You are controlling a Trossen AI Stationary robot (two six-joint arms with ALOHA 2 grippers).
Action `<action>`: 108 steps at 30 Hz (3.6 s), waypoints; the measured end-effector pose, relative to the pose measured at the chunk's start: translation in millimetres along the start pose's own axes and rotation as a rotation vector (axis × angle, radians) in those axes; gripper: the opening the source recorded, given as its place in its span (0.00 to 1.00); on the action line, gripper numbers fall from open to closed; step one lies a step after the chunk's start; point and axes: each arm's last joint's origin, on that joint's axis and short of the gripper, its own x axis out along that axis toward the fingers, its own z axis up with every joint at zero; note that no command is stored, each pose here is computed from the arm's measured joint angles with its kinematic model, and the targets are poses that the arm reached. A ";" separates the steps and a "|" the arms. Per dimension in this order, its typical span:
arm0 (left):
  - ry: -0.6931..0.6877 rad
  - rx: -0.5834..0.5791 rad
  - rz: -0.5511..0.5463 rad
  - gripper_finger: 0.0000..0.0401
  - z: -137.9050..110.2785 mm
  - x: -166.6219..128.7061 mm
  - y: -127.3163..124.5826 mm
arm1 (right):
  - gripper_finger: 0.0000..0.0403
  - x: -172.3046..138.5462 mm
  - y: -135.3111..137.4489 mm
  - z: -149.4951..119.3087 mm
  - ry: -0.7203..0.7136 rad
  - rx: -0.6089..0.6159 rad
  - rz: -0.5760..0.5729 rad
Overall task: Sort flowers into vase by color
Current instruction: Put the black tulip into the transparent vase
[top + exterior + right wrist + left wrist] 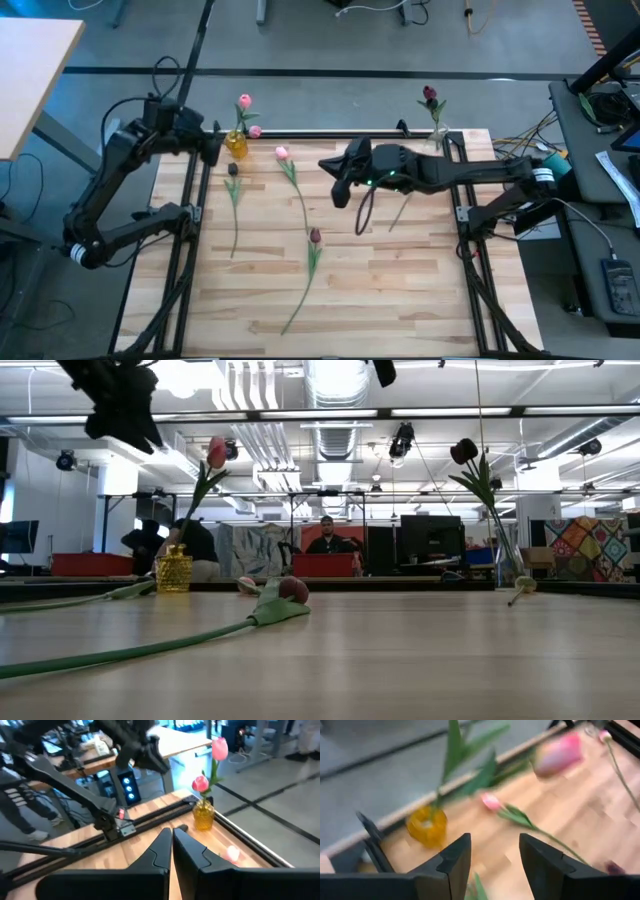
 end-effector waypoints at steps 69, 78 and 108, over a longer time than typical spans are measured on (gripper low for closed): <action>0.530 -0.441 0.273 0.02 -142.5 163.9 -36.7 | 0.02 -33.3 -58.9 20.3 0.142 -0.094 0.088; 0.344 -0.419 -0.005 0.01 -116.8 121.1 -55.0 | 0.02 -35.6 -58.4 21.4 0.139 -0.083 0.103; -0.540 0.226 -0.851 0.00 52.8 46.7 -160.2 | 0.43 -6.8 -40.5 32.8 -0.051 0.263 0.248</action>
